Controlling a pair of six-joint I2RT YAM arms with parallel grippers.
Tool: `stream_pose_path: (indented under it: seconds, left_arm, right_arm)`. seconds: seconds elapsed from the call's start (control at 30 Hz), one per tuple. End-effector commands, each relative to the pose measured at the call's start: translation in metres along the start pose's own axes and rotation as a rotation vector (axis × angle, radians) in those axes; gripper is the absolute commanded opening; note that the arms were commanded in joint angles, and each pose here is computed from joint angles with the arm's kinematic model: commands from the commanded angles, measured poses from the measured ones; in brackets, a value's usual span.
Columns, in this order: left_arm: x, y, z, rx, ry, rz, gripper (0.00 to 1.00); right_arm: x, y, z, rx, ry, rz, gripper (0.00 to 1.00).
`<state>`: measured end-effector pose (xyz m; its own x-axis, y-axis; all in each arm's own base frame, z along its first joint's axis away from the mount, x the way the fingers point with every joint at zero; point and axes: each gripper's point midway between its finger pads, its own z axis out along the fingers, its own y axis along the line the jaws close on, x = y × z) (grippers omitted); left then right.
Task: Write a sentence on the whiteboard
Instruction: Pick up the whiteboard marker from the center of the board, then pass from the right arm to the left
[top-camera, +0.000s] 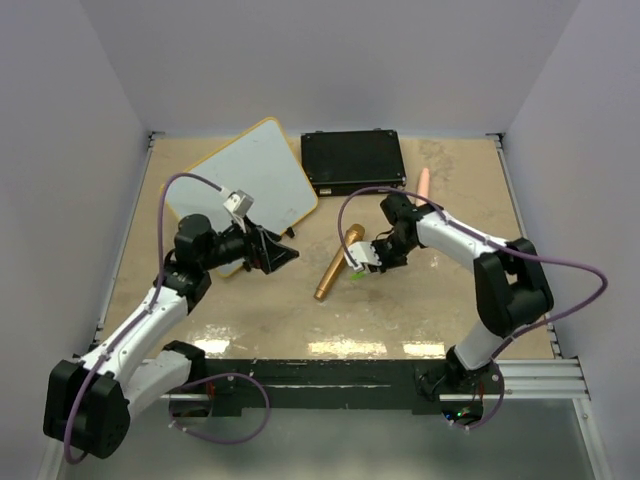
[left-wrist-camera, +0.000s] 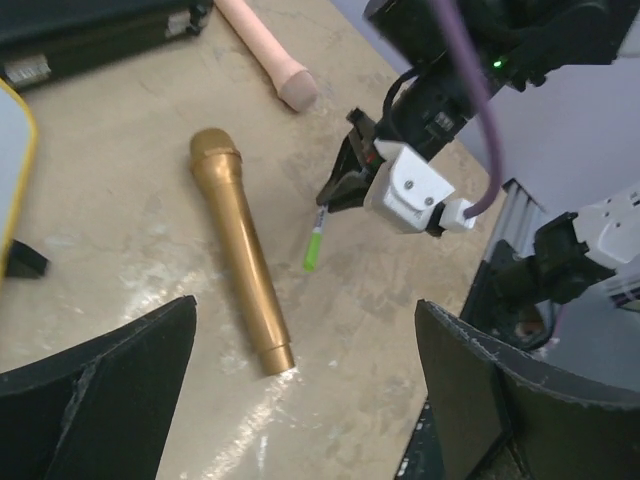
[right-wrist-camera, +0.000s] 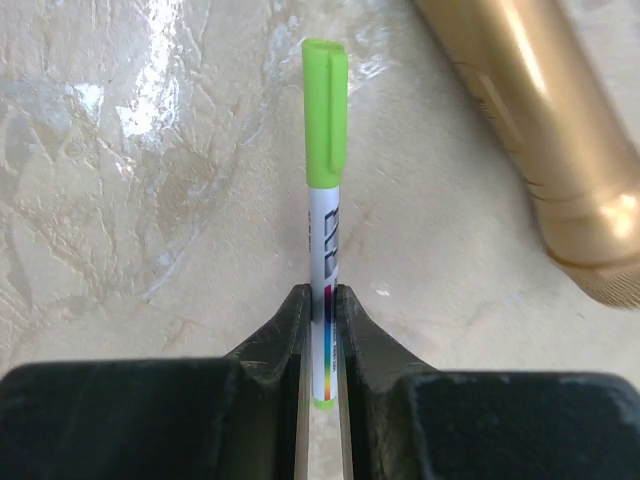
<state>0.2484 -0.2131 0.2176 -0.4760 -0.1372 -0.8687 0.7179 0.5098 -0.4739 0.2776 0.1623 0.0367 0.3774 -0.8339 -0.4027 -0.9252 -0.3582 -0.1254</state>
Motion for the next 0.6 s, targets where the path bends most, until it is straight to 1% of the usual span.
stream_pose_path:
  seconds: [0.0,0.1,0.13,0.17,0.2,0.23,0.27,0.3,0.33,0.37,0.4,0.43,0.5,0.57]
  left_arm:
    - [0.011,-0.019,0.013,0.096,-0.016,-0.203,0.94]
    - [0.027,-0.021,0.028,0.087,0.023,-0.253,0.92]
    - [0.030,-0.031,0.035,0.106,0.040,-0.247,0.91]
    - [0.032,-0.031,0.041,0.092,0.045,-0.249,0.91]
    - [0.040,-0.028,0.049,0.082,0.075,-0.262,0.90]
    - [0.042,-0.036,0.057,0.100,0.095,-0.256,0.88]
    - [0.044,-0.036,0.063,0.092,0.106,-0.258,0.87]
    - [0.058,-0.030,0.071,0.072,0.152,-0.261,0.87]
    - [0.056,-0.037,0.080,0.082,0.165,-0.242,0.86]
    - [0.060,-0.033,0.086,0.050,0.176,-0.229,0.85]
    - [0.075,-0.025,0.092,0.011,0.229,-0.221,0.84]
    - [0.073,-0.032,0.100,0.023,0.238,-0.201,0.82]
    - [0.081,-0.030,0.108,0.018,0.262,-0.200,0.80]
    - [0.081,-0.036,0.115,0.036,0.263,-0.196,0.77]
  right_arm:
    - [-0.033,-0.013,-0.028,0.136,-0.125,-0.016,0.01]
    - [-0.047,-0.015,-0.039,0.186,-0.179,-0.028,0.00]
    - [-0.054,-0.014,-0.040,0.188,-0.215,-0.030,0.00]
    - [-0.059,-0.015,-0.042,0.196,-0.233,-0.037,0.00]
    - [-0.064,-0.016,-0.048,0.213,-0.255,-0.044,0.00]
    - [-0.070,-0.015,-0.049,0.213,-0.280,-0.048,0.00]
    - [-0.073,-0.015,-0.051,0.218,-0.293,-0.053,0.00]
    - [-0.075,-0.015,-0.053,0.218,-0.299,-0.055,0.00]
    - [-0.077,-0.015,-0.056,0.225,-0.306,-0.060,0.00]
    - [-0.078,-0.014,-0.056,0.223,-0.312,-0.062,0.00]
    - [-0.079,-0.012,-0.056,0.217,-0.316,-0.067,0.00]
    - [-0.078,-0.012,-0.055,0.214,-0.316,-0.063,0.00]
    - [-0.079,-0.011,-0.053,0.207,-0.322,-0.069,0.00]
    - [-0.079,-0.009,-0.051,0.198,-0.325,-0.068,0.00]
